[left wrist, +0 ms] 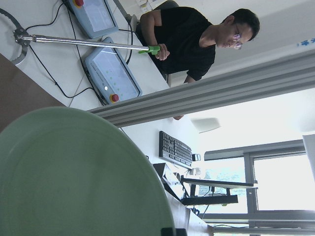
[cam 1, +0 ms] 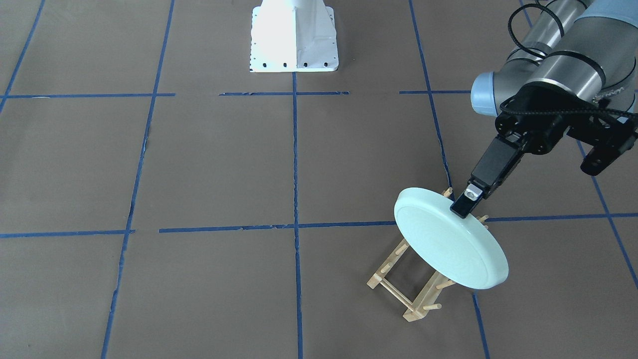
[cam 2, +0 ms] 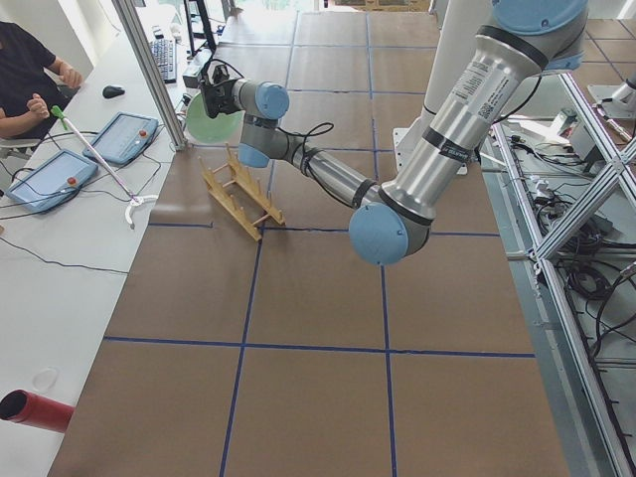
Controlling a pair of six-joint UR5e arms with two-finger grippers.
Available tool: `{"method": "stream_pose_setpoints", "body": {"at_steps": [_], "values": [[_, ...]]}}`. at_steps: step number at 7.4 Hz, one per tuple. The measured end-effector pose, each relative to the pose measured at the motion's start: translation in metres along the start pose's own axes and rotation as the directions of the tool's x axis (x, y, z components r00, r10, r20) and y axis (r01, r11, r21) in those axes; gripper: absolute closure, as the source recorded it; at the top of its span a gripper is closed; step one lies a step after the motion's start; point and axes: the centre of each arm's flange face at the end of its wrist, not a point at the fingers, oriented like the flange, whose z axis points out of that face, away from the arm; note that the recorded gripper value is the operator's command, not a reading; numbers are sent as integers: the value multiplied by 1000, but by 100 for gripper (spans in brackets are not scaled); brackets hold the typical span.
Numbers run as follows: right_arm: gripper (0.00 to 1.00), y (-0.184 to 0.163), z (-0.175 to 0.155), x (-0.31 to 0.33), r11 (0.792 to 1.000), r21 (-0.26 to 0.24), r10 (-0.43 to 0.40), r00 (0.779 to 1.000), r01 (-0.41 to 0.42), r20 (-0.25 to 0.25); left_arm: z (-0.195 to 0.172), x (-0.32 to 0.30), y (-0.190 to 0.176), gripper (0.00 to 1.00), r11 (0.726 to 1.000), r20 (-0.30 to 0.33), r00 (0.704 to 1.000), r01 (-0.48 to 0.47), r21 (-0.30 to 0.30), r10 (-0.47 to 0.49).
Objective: Place plate on rack
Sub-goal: 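Carry the upright plate with the left gripper above the wooden rack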
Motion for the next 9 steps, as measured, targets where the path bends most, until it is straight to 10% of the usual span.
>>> {"method": "stream_pose_setpoints", "body": {"at_steps": [9], "values": [[0, 0, 0, 0, 1000, 0, 0, 1000, 0, 0, 12, -67, 35, 100, 993, -41, 999, 34, 110, -29]]}}
